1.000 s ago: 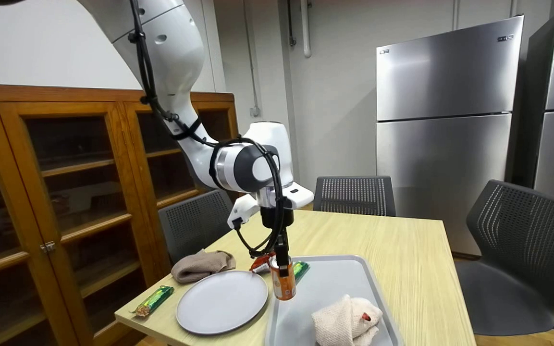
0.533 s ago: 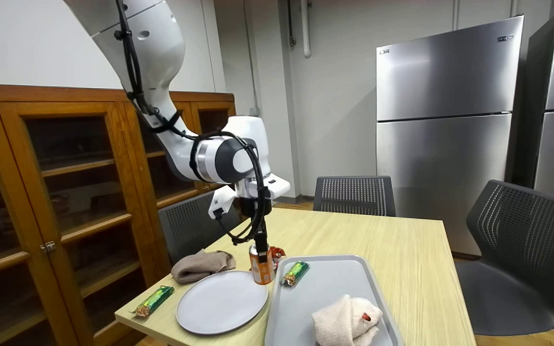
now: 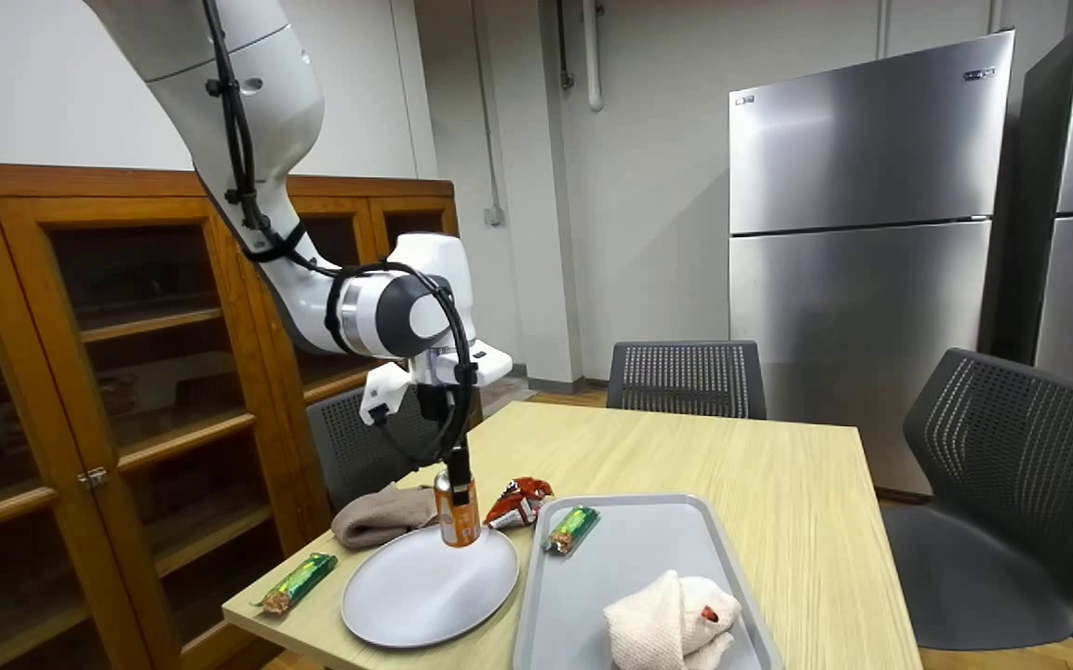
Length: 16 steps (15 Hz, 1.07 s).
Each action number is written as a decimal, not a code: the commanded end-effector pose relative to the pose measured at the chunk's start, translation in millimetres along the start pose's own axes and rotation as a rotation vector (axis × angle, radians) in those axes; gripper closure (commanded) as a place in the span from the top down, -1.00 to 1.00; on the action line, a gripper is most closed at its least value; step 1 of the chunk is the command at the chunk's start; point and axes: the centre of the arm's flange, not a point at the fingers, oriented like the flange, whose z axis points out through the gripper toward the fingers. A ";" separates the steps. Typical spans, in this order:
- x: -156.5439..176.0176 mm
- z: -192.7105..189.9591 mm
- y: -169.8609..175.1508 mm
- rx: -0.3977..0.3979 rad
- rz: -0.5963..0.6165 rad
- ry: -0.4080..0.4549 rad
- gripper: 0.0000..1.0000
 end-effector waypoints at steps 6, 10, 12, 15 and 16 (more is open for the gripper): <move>-35.2 20.5 -28.2 -0.012 -0.113 -0.030 -0.22; -49.4 36.2 -36.8 -0.049 -0.156 -0.021 -0.22; -56.4 41.8 -40.7 -0.059 -0.182 -0.014 -0.22; -62.7 48.4 -43.4 -0.066 -0.227 0.034 -0.22; -62.9 50.9 -44.3 -0.066 -0.240 0.053 -0.22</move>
